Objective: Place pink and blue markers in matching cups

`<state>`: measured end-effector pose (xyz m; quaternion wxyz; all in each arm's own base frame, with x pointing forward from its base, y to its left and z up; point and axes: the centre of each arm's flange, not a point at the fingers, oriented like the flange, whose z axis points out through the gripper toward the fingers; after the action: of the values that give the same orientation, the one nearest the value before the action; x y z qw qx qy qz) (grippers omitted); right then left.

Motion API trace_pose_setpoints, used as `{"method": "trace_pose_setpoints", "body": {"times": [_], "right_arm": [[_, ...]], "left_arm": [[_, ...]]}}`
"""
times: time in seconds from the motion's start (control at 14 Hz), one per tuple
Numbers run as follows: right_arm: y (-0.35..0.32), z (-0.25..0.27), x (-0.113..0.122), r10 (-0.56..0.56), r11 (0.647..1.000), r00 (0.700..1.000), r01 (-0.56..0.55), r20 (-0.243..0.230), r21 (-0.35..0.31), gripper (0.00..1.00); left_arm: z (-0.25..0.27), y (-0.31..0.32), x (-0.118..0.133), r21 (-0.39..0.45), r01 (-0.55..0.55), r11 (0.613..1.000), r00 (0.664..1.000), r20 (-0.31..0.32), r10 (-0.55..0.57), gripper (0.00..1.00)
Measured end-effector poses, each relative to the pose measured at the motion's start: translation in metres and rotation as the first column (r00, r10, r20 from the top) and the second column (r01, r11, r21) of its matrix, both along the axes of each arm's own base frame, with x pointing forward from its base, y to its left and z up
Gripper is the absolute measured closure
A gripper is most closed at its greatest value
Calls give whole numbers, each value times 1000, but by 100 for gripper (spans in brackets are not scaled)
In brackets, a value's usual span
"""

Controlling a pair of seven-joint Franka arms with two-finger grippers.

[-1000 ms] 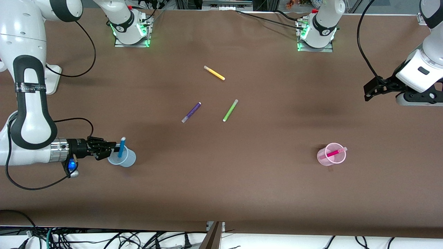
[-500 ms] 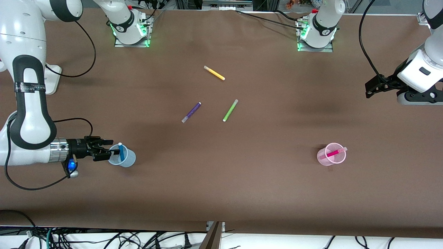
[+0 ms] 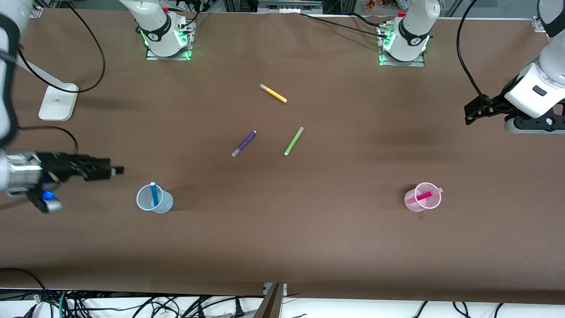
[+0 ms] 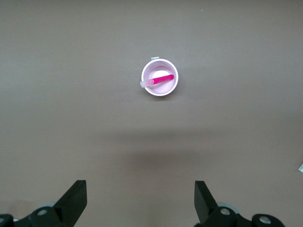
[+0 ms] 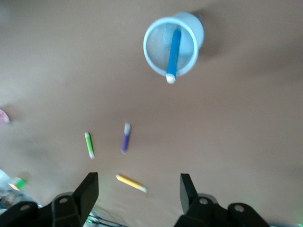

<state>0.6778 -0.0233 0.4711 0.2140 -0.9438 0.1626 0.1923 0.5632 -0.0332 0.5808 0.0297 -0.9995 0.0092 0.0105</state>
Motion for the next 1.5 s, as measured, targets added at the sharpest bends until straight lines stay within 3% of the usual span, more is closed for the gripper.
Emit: {"method": "trace_pose_setpoints", "body": {"times": [0.29,0.64,1.0,1.21,1.5], "right_arm": [[-8,86,-46,63,988,998,-61,11,-143,22],[10,125,-65,212,921,976,-185,43,-343,20],[18,114,-71,242,905,970,-212,37,-368,18],[16,101,-91,258,896,963,-209,78,-392,16],[18,93,-114,318,869,944,-252,90,-426,15]], "left_arm": [[0,-3,0,0,6,1000,1000,0,-6,0],[1,0,0,0,-1,1000,1000,1,1,0],[2,0,0,0,0,1000,1000,4,0,0],[2,0,0,0,-1,1000,1000,4,1,0],[2,4,0,0,-7,1000,1000,4,7,0]]}}
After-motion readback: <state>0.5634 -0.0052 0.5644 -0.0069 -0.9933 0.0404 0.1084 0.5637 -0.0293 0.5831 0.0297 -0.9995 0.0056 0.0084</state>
